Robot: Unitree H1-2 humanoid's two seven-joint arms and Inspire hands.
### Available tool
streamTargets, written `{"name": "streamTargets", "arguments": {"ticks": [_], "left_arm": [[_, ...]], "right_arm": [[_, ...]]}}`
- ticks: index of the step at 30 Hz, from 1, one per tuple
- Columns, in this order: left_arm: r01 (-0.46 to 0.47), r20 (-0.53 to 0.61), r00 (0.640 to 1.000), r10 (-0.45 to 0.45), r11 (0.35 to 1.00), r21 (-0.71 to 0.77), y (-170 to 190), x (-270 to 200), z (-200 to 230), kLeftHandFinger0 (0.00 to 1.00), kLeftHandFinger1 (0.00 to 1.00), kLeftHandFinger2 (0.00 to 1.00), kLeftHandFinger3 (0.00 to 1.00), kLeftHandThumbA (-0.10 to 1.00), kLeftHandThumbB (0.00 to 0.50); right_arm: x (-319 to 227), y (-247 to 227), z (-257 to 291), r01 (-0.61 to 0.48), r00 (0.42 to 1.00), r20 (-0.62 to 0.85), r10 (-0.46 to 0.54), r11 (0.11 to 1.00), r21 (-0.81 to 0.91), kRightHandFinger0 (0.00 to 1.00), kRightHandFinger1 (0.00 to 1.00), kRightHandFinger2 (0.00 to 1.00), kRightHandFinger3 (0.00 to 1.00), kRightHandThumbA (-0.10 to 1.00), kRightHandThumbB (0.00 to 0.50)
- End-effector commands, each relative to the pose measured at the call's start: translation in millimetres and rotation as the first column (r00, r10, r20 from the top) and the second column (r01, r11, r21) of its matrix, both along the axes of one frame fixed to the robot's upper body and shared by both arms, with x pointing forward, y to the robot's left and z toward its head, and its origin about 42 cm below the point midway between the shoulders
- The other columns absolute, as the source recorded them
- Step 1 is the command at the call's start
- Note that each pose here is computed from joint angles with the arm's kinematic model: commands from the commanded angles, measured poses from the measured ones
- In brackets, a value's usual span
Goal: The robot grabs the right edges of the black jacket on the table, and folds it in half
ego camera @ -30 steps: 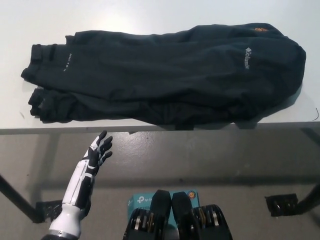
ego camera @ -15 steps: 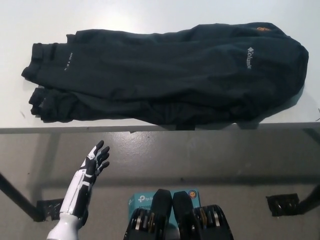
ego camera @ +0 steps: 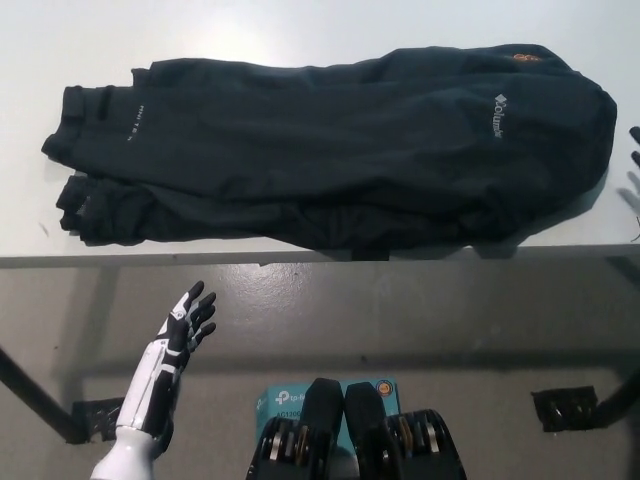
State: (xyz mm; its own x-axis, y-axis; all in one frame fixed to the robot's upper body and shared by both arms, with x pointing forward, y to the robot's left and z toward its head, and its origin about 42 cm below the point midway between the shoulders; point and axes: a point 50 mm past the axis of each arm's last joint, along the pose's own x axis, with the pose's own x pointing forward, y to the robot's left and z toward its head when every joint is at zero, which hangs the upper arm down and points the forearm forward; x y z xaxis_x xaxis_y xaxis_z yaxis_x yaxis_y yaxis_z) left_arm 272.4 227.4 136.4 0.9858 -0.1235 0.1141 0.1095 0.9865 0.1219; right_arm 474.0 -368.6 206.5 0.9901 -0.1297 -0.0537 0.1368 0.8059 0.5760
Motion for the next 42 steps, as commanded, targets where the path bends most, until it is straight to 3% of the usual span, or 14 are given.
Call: {"name": "streamTargets", "arguments": {"ticks": [1, 7, 10, 14, 16, 25, 30, 36, 42], "left_arm": [[0.009, 0.076, 0.997, -0.009, 1.000, -0.004, 5, -3, 13, 1.00, 1.00, 1.00, 1.00, 1.00, 0.173], [0.000, 0.087, 0.996, 0.001, 1.000, -0.009, 6, -3, 17, 1.00, 1.00, 1.00, 1.00, 1.00, 0.189], [0.004, 0.092, 0.996, -0.004, 1.000, -0.004, 6, -3, 18, 1.00, 1.00, 1.00, 1.00, 1.00, 0.173], [0.003, 0.084, 0.996, -0.004, 1.000, 0.014, 5, -2, 17, 1.00, 1.00, 1.00, 1.00, 1.00, 0.153], [0.004, 0.084, 0.996, -0.005, 1.000, 0.013, 4, -2, 17, 1.00, 1.00, 1.00, 1.00, 1.00, 0.147], [-0.001, 0.110, 0.994, 0.002, 1.000, -0.003, 10, -2, 19, 1.00, 1.00, 1.00, 1.00, 1.00, 0.174], [0.000, 0.122, 0.993, 0.002, 1.000, -0.010, 9, -1, 20, 1.00, 1.00, 1.00, 1.00, 1.00, 0.171], [-0.014, 0.130, 0.991, 0.014, 1.000, -0.007, 9, 0, 21, 1.00, 1.00, 1.00, 1.00, 1.00, 0.186], [-0.014, 0.139, 0.990, 0.014, 1.000, -0.005, 9, 1, 22, 1.00, 1.00, 1.00, 1.00, 1.00, 0.186]], "right_arm": [[14, 7, 32, -0.009, 0.993, 0.119, 0.008, 1.000, 0.009, 1.00, 1.00, 1.00, 1.00, 1.00, 0.301], [17, 8, 21, -0.021, 0.995, 0.102, 0.017, 0.999, 0.042, 1.00, 1.00, 1.00, 1.00, 1.00, 0.300], [17, 9, 17, -0.029, 0.995, 0.095, 0.024, 0.998, 0.054, 1.00, 1.00, 1.00, 1.00, 1.00, 0.310], [19, 15, 9, -0.053, 0.995, 0.092, 0.046, 0.996, 0.075, 1.00, 1.00, 1.00, 1.00, 1.00, 0.361], [19, 19, 4, -0.065, 0.994, 0.093, 0.057, 0.994, 0.084, 1.00, 1.00, 1.00, 1.00, 1.00, 0.337], [26, 42, -14, -0.104, 0.993, 0.065, 0.098, 0.990, 0.098, 1.00, 1.00, 1.00, 1.00, 1.00, 0.311], [32, 52, -12, -0.115, 0.991, 0.079, 0.108, 0.988, 0.100, 1.00, 1.00, 1.00, 1.00, 1.00, 0.338], [39, 66, -5, -0.166, 0.983, 0.112, 0.147, 0.967, 0.192, 1.00, 1.00, 1.00, 1.00, 1.00, 0.369], [47, 79, 5, -0.207, 0.975, 0.166, 0.145, 0.861, 0.464, 1.00, 1.00, 1.00, 1.00, 1.00, 0.420]]}}
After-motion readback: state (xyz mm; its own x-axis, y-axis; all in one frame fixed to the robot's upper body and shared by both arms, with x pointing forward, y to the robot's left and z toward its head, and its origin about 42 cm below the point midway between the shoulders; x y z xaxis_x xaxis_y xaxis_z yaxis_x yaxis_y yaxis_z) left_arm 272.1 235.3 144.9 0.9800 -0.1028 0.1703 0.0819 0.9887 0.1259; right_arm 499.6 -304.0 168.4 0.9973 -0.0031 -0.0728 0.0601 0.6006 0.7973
